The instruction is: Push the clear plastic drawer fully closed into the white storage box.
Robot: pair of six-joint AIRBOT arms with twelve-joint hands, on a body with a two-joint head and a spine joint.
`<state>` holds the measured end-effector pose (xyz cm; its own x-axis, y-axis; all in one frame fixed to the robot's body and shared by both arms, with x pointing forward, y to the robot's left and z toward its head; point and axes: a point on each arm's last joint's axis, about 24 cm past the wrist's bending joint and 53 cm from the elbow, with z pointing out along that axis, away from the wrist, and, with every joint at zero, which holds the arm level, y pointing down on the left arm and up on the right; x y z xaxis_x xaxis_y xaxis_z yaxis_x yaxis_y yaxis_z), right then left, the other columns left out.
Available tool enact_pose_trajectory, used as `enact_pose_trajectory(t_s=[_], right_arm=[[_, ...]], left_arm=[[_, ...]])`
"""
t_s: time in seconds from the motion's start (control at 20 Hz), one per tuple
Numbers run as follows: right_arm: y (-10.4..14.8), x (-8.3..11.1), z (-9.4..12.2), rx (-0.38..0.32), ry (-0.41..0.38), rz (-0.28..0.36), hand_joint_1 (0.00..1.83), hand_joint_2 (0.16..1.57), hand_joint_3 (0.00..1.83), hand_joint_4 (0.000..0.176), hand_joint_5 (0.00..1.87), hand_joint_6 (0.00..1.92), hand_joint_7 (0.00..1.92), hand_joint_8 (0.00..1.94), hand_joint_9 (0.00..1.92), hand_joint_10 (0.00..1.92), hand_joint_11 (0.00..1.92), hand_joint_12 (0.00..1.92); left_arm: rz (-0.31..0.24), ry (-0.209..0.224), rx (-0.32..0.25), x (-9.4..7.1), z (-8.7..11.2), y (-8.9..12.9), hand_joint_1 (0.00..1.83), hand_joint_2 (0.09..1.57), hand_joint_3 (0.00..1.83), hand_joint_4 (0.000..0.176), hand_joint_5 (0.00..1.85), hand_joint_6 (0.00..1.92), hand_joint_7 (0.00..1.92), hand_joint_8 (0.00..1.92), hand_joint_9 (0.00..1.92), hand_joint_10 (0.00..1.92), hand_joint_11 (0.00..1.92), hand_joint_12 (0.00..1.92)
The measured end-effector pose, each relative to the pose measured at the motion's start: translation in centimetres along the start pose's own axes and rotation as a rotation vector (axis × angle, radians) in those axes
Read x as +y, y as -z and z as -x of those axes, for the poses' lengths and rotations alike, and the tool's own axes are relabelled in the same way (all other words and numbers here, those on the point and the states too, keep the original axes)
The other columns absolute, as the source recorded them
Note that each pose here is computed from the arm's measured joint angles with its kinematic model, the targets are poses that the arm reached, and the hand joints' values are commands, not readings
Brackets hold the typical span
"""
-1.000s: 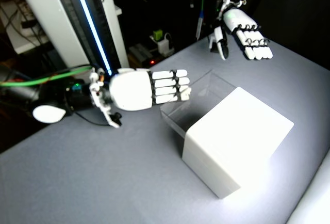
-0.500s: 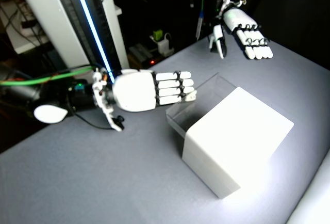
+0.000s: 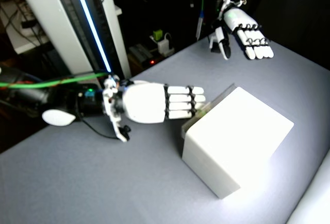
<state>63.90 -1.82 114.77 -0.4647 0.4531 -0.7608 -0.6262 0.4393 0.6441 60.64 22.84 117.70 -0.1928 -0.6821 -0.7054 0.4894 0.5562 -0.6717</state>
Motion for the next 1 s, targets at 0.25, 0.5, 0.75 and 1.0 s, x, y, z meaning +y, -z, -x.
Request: enact_pose_trajectory(t_s=[0.25, 0.5, 0.75, 1.0], right_arm=[[-0.6, -0.7, 0.0, -0.008, 0.0, -0.023, 0.28, 1.45, 0.0, 0.0, 0.0, 0.0, 0.0, 0.0, 0.0, 0.0, 0.0, 0.0], [-0.6, 0.3, -0.4, -0.002, -0.037, -0.004, 0.13, 1.45, 0.0, 0.0, 0.0, 0.0, 0.0, 0.0, 0.02, 0.0, 0.0, 0.21], [0.9, 2.6, 0.2, -0.016, -0.085, 0.061, 0.26, 1.43, 0.0, 0.0, 0.15, 0.03, 0.21, 0.02, 0.28, 0.04, 0.0, 1.13], [4.6, 2.5, 0.0, -0.002, -0.128, 0.068, 0.23, 1.47, 0.01, 0.0, 0.25, 0.01, 0.42, 0.03, 0.59, 0.14, 0.08, 1.6]], left_arm=[[0.0, 0.001, 0.001, 0.0, -0.1, 0.0, 0.96, 1.34, 0.0, 0.0, 0.03, 0.0, 0.0, 0.0, 0.0, 0.0, 0.0, 0.0], [-0.002, 0.001, -0.001, 0.0, 0.0, 0.0, 0.94, 1.35, 0.0, 0.0, 0.04, 0.0, 0.0, 0.0, 0.0, 0.0, 0.0, 0.0], [0.002, 0.001, -0.01, 0.1, 0.2, 0.2, 0.92, 1.36, 0.0, 0.0, 0.03, 0.0, 0.0, 0.0, 0.0, 0.0, 0.0, 0.0], [0.004, 0.002, -0.013, 0.2, 0.2, 0.4, 0.96, 1.34, 0.0, 0.0, 0.01, 0.0, 0.0, 0.0, 0.0, 0.0, 0.0, 0.0]])
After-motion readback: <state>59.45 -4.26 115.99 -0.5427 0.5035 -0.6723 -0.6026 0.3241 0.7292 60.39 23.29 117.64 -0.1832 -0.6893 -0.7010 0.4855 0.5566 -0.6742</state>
